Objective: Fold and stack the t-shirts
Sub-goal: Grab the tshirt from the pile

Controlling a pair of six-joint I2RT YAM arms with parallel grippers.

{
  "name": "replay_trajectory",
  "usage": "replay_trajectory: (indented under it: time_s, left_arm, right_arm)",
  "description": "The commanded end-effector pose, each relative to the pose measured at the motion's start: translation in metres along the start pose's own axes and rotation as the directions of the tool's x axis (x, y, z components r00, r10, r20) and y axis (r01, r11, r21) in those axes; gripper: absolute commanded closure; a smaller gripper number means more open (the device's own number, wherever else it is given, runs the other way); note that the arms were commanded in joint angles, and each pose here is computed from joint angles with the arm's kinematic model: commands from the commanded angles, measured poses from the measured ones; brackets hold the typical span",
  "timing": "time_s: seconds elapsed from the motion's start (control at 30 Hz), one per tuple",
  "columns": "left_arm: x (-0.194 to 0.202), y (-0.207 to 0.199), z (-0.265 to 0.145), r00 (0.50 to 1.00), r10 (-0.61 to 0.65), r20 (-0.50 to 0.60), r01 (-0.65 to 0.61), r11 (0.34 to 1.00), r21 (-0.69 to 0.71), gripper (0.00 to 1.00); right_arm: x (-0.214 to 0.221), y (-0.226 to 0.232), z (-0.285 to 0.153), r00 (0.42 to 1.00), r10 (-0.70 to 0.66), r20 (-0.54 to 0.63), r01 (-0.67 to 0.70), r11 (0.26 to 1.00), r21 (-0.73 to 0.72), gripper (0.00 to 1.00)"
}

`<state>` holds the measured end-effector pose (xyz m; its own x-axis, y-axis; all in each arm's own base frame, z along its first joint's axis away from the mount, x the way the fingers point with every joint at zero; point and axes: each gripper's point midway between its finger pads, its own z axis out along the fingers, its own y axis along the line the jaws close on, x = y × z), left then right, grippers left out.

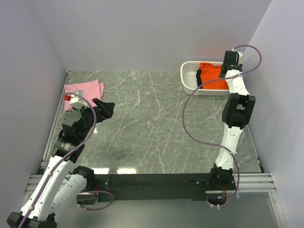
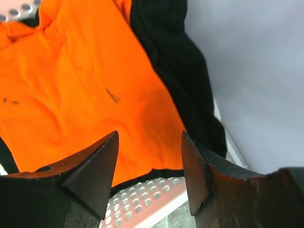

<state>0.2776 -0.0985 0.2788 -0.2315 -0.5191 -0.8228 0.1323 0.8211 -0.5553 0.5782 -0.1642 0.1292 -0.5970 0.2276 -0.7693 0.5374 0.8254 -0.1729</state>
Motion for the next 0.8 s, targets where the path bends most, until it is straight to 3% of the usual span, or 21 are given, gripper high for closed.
replay_trajectory:
  time_s: [0.0,0.47,0.77]
  left_arm:
    - [-0.005,-0.010,0.002,1.000,-0.010,0.015,0.009,0.999,0.047,0.01]
    - [-0.003,-0.009,0.004,1.000,-0.008,0.006,0.007,0.999,0.036,0.01]
    - [-0.001,-0.008,0.007,1.000,-0.007,-0.003,0.007,0.999,0.036,0.01]
  right_arm:
    - [-0.033,-0.013,-0.001,0.995,0.030,0.091,-0.032,0.999,0.024,0.38]
    - [-0.025,-0.019,0.026,0.998,0.024,0.061,-0.024,1.000,0.005,0.39]
    - [-0.031,-0.018,0.016,0.995,0.042,0.087,-0.040,0.999,-0.021,0.43]
